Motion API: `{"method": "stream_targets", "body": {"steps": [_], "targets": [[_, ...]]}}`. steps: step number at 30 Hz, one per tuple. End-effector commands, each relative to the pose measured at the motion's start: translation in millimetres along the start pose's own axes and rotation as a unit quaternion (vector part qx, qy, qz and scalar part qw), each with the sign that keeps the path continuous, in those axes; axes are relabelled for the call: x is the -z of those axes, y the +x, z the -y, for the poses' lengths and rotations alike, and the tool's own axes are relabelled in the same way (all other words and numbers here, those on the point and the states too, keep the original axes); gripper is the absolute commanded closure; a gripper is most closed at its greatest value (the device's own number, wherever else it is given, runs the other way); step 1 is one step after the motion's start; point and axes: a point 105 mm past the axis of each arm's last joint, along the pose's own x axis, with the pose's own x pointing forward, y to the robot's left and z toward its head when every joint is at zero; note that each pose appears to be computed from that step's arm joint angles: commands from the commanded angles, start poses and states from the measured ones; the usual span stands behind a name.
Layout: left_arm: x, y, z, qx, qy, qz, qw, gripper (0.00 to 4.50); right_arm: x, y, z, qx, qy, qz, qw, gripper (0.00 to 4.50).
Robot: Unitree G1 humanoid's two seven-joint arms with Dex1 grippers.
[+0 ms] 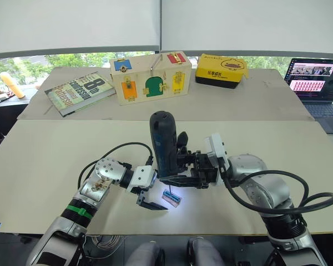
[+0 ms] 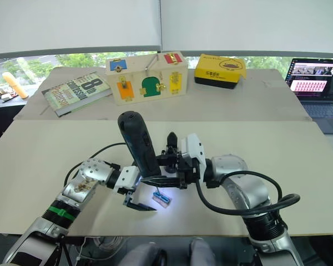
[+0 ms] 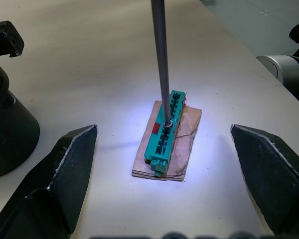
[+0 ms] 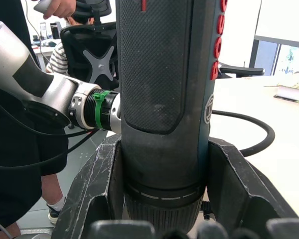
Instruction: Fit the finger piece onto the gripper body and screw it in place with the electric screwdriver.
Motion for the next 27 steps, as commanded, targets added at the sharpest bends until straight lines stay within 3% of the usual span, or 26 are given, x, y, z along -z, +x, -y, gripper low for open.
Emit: {"method": "stream_targets", "body": {"steps": [1,9,18,23,27], "targets": [[-6.3,-0.9,-4.8,-0.008,0.012,0.006,1.000,0.00,-16.5,1.3,-5.4,-0.007,-0.031,0.019,0.999,2.61],[-8.8,-11.9,-4.5,-0.031,-0.005,0.012,0.999,0.00,-47.3,1.7,-5.6,0.002,-0.039,0.051,0.998,2.61],[-10.1,-43.4,-18.4,-0.122,-0.085,0.034,0.988,0.00,-81.6,-12.6,2.9,0.025,-0.045,0.057,0.997,2.61],[-4.2,-30.9,-39.6,-0.195,-0.115,0.045,0.973,0.00,-88.0,-24.0,6.8,0.044,-0.054,0.040,0.997,2.61],[1.7,-11.9,-47.4,-0.215,-0.128,0.044,0.967,0.00,-88.1,-28.8,5.5,0.051,-0.055,0.028,0.997,2.61]]}}
